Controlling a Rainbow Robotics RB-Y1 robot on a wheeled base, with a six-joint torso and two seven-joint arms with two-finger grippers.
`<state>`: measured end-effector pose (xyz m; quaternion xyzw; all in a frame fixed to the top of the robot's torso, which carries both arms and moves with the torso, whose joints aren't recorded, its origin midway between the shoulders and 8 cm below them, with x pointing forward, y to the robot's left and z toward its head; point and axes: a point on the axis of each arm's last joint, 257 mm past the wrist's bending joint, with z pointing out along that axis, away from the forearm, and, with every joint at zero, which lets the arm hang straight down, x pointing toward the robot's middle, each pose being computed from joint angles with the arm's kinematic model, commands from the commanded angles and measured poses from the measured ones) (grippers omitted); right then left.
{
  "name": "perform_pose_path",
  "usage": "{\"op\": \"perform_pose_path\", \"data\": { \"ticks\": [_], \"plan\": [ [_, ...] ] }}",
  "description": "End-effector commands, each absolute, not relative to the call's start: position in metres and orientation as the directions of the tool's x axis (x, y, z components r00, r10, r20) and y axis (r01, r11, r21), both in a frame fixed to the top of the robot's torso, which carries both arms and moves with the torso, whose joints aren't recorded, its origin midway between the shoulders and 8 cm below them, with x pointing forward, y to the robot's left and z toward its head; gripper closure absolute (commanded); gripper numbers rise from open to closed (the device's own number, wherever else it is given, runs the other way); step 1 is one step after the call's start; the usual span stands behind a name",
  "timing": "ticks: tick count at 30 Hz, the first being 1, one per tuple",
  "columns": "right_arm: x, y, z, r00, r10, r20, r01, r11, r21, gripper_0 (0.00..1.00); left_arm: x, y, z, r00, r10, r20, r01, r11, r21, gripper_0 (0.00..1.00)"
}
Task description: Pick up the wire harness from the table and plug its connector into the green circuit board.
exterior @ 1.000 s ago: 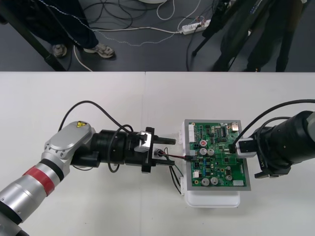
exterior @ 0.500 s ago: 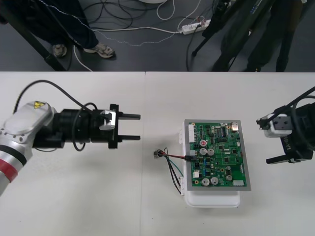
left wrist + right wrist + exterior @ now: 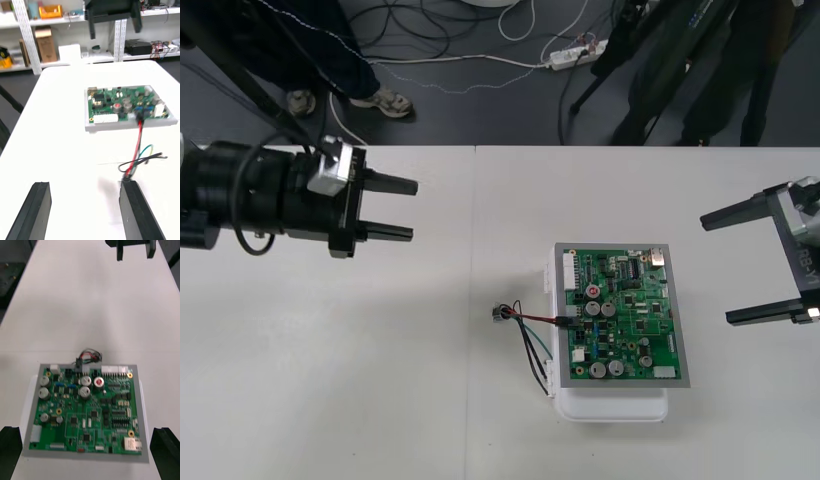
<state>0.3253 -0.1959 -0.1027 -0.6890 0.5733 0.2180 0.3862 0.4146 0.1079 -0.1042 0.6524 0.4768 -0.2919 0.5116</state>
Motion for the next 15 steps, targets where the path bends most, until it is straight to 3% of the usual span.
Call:
{"op": "perform_pose_path", "data": {
  "ticks": [1,10,15],
  "plan": [
    [0.315,-0.184,-0.08,0.249,-0.541,-0.803,-0.961,-0.039,-0.272,0.0,0.417,0.128,-0.054,0.51,0.386,-0.769,0.842,-0.038,0.539,0.47],
    [0.302,-0.156,-0.064,0.244,-0.403,-0.882,-0.968,-0.045,-0.247,0.0,0.4,0.123,-0.006,0.508,0.423,-0.751,0.833,-0.02,0.552,0.47],
    [0.293,-0.149,-0.054,0.157,-0.392,-0.907,-0.987,-0.022,-0.161,0.0,0.398,0.118,0.005,0.51,0.421,-0.75,0.827,0.0,0.563,0.46]
  ]
}}
